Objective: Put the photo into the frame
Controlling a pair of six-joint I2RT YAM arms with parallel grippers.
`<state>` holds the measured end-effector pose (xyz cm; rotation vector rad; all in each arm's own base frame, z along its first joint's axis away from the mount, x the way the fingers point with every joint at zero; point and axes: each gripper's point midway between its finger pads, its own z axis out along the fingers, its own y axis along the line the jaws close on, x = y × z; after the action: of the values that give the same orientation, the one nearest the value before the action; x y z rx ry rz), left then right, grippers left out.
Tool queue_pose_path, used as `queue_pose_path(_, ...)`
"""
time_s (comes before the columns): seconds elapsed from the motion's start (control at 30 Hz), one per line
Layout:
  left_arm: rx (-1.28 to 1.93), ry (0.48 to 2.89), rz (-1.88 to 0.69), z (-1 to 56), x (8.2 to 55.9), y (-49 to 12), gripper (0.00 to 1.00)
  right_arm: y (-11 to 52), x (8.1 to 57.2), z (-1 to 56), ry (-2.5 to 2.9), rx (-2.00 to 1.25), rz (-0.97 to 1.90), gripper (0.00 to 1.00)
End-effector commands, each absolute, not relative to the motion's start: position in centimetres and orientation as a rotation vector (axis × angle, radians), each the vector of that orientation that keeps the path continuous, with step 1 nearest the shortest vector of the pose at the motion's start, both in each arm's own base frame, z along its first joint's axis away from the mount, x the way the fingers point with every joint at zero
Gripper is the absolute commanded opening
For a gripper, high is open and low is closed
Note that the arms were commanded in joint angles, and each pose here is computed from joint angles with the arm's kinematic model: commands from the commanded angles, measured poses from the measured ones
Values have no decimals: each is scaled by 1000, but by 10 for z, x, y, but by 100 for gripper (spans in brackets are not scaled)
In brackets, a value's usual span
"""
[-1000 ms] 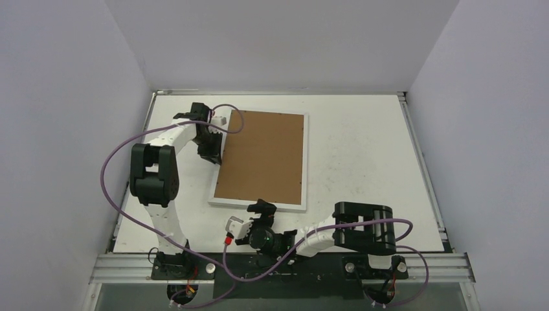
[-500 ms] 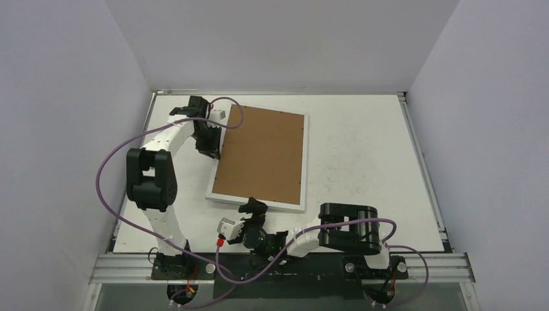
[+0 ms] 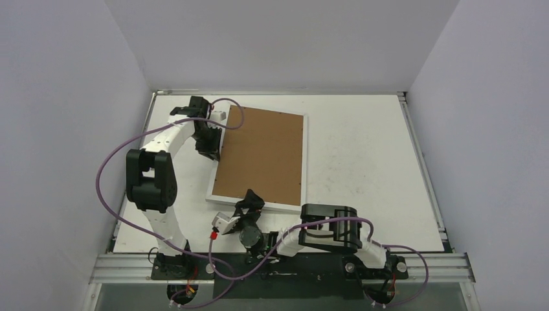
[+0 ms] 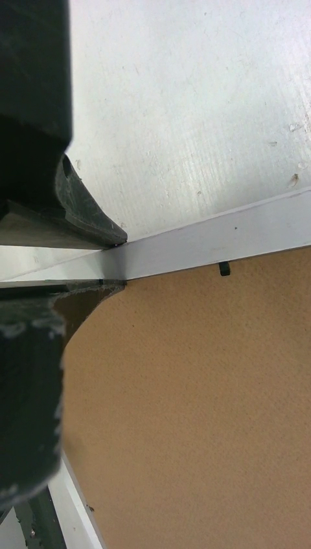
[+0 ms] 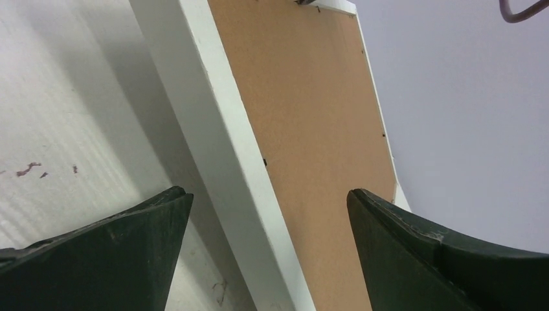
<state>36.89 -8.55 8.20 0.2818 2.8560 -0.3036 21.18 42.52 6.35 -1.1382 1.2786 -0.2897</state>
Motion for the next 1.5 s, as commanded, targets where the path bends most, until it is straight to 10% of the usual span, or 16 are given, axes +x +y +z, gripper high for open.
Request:
queue_pose_path(0.0, 317, 2720, -325, 132, 379, -93, 0, 422, 221, 64, 1263, -1115, -377, 92)
queue_pose_path(0.37, 321, 2696, -331, 143, 377, -93, 0, 413, 231, 72, 1225, -1043, -540, 26)
queue_pose_path(0.83, 216, 2515, -413, 239, 388, -76, 45, 398, 235, 145, 1088, -893, -687, 5)
queue_pose_path(1.47, 2, 2327, -457, 314, 383, 13, 45, 462, 244, 307, 1169, -997, -451, 5)
